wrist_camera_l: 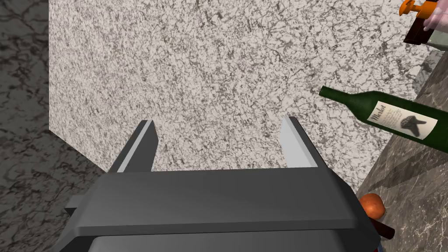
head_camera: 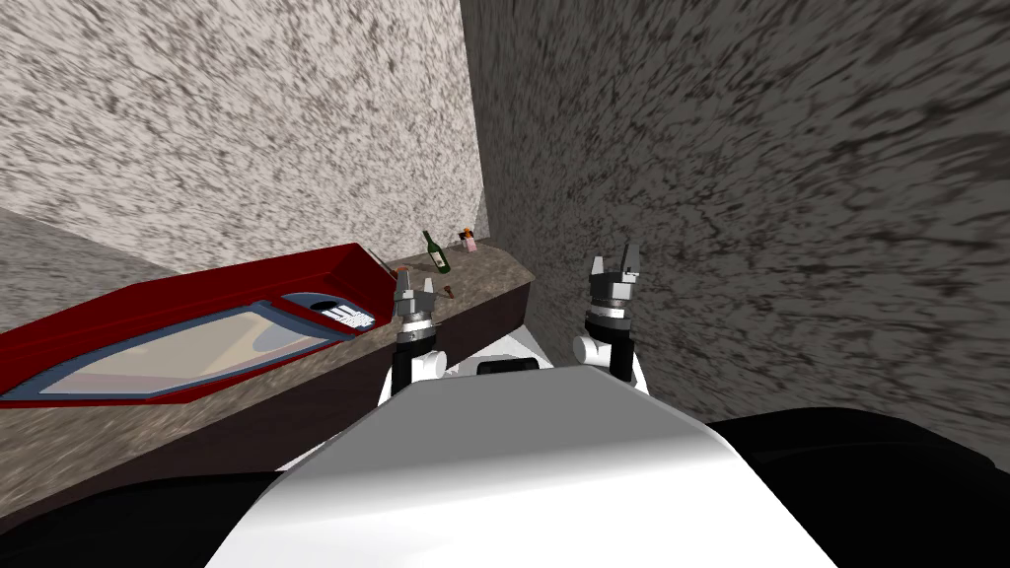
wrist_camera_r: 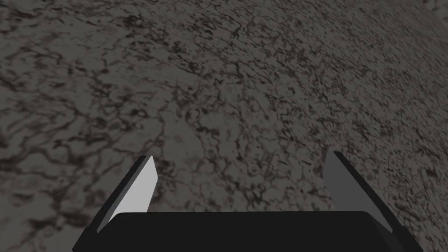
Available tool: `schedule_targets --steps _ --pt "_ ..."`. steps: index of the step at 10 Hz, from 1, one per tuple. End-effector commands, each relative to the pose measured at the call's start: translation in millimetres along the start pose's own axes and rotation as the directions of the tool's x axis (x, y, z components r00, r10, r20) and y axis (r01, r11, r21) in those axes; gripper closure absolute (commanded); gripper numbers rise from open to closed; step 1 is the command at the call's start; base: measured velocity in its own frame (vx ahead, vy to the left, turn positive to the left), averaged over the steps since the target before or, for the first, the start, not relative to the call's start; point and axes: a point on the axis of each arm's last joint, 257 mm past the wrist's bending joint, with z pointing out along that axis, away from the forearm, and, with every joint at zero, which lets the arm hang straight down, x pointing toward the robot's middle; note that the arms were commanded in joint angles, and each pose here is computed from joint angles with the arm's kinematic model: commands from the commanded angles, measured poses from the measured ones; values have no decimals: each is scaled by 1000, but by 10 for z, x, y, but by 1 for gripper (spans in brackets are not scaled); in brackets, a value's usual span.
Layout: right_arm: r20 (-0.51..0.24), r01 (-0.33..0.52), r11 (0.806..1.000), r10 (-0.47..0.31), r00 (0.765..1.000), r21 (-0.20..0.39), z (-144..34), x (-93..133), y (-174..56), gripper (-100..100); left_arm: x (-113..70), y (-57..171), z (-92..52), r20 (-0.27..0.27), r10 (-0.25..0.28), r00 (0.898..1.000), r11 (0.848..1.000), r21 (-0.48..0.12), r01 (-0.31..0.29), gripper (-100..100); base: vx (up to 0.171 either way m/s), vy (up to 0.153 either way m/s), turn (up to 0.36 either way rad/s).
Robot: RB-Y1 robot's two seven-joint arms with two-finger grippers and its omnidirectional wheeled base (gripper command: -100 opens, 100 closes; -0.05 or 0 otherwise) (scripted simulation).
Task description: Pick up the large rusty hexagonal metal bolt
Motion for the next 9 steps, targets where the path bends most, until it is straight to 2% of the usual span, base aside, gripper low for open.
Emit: schedule_targets --steps 1,4,7,8,9 --pt "0 0 1000 0 1000 0 0 0 0 0 -5 90 -4 -29 2 1000 999 -36 -3 -100 6 -2 -33" --pt "0 0 1000 0 1000 0 0 0 0 0 -59 272 -6 -51 -20 999 994 -111 14 -100 16 -4 -36" --pt "0 0 1000 0 1000 0 0 0 0 0 -158 475 -8 -54 -64 996 978 -201 52 -100 21 -7 -51" --pt "0 0 1000 0 1000 0 0 0 0 0 -163 503 -13 -51 -64 997 976 -211 52 -100 18 -4 -22" --pt "0 0 1000 0 1000 0 0 0 0 0 -205 583 -18 -46 -82 996 966 -248 68 -100 18 -4 -48"
